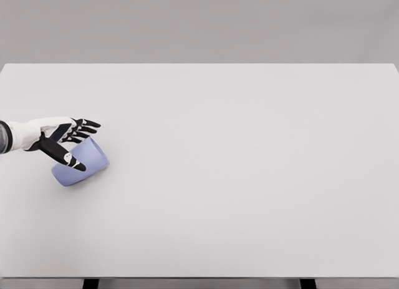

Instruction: Flip the cup with left arm and place it on the table

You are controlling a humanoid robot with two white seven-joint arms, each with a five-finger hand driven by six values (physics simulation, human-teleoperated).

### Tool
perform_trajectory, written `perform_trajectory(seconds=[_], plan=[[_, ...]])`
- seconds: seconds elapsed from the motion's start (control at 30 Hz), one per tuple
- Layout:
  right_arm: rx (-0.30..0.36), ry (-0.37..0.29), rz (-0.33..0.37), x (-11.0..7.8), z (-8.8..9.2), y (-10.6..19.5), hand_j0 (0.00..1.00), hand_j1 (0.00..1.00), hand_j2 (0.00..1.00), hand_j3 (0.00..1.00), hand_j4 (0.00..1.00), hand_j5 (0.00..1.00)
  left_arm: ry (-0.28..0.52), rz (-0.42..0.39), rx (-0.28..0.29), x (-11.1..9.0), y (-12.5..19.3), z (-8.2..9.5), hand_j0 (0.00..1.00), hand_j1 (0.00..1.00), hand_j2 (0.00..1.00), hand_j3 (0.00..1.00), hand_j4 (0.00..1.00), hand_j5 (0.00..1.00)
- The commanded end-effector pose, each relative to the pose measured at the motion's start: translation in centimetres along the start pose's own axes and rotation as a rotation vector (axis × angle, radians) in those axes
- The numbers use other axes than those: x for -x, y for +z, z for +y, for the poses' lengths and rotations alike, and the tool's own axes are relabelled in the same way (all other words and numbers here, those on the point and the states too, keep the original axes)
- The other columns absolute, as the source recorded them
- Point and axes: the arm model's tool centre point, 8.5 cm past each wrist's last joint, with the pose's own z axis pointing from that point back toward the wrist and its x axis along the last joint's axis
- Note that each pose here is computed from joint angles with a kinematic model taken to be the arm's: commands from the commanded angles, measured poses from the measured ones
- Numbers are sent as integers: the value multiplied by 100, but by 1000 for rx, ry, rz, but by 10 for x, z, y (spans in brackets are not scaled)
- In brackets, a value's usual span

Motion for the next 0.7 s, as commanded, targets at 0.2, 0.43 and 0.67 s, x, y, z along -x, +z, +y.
perform_trajectory(seconds=[0.2, 0.43, 0.67], plan=[[0, 0, 0, 0, 0, 0, 100, 100, 100, 100, 100, 100, 1, 6, 10, 2, -2, -3, 100, 100, 100, 100, 100, 100], [0, 0, 1, 0, 0, 0, 100, 100, 100, 100, 100, 100, 1, 7, 13, 3, -3, -3, 100, 100, 100, 100, 100, 100], [0, 0, 0, 0, 0, 0, 100, 100, 100, 100, 100, 100, 0, 8, 16, 3, -3, -5, 90, 90, 90, 90, 90, 90]])
